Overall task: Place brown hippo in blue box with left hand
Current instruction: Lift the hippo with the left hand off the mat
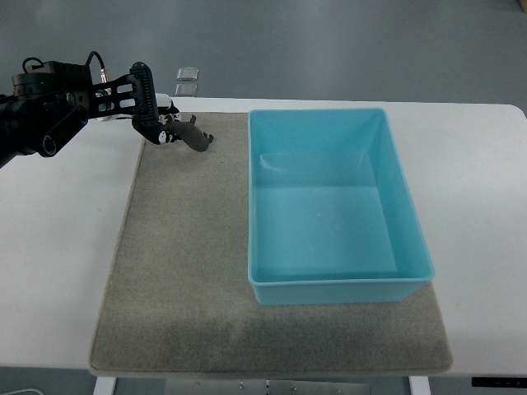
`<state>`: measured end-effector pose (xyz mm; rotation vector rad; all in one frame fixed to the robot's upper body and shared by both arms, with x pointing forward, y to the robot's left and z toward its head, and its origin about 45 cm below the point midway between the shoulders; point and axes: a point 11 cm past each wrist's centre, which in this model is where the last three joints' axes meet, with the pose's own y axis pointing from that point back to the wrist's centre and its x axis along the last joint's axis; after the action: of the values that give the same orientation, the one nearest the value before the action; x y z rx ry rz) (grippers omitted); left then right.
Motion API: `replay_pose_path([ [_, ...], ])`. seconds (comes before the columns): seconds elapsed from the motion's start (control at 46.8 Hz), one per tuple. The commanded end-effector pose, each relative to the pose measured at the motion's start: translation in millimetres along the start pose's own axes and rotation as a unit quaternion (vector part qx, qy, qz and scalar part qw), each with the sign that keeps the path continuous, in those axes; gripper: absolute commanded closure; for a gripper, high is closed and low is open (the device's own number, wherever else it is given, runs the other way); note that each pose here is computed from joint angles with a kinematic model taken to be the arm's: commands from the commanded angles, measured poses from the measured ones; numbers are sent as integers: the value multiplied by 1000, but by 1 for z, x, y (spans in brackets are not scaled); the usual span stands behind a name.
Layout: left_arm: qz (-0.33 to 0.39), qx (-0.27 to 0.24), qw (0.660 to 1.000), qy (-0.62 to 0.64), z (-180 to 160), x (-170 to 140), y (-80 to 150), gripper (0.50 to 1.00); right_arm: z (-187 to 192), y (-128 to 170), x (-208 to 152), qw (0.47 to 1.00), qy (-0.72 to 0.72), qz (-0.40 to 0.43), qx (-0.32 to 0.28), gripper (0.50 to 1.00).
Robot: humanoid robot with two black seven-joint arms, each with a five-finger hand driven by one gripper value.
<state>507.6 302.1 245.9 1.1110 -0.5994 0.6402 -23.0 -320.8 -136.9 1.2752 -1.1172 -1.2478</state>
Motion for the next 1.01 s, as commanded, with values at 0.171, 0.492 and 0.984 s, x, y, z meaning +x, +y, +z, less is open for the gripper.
replay_pose_path([
  [0.171, 18, -6, 1000, 0, 4, 7, 1, 1000, 0, 0, 0, 1000, 0, 0, 0, 564],
  [0.492, 31, -11, 999, 3, 8, 14, 2, 1000, 0, 0, 0, 1000, 0, 0, 0, 564],
  [0.984, 78, -35, 996, 20, 23, 39, 8, 1000, 0, 0, 0, 1000, 0, 0, 0, 564],
])
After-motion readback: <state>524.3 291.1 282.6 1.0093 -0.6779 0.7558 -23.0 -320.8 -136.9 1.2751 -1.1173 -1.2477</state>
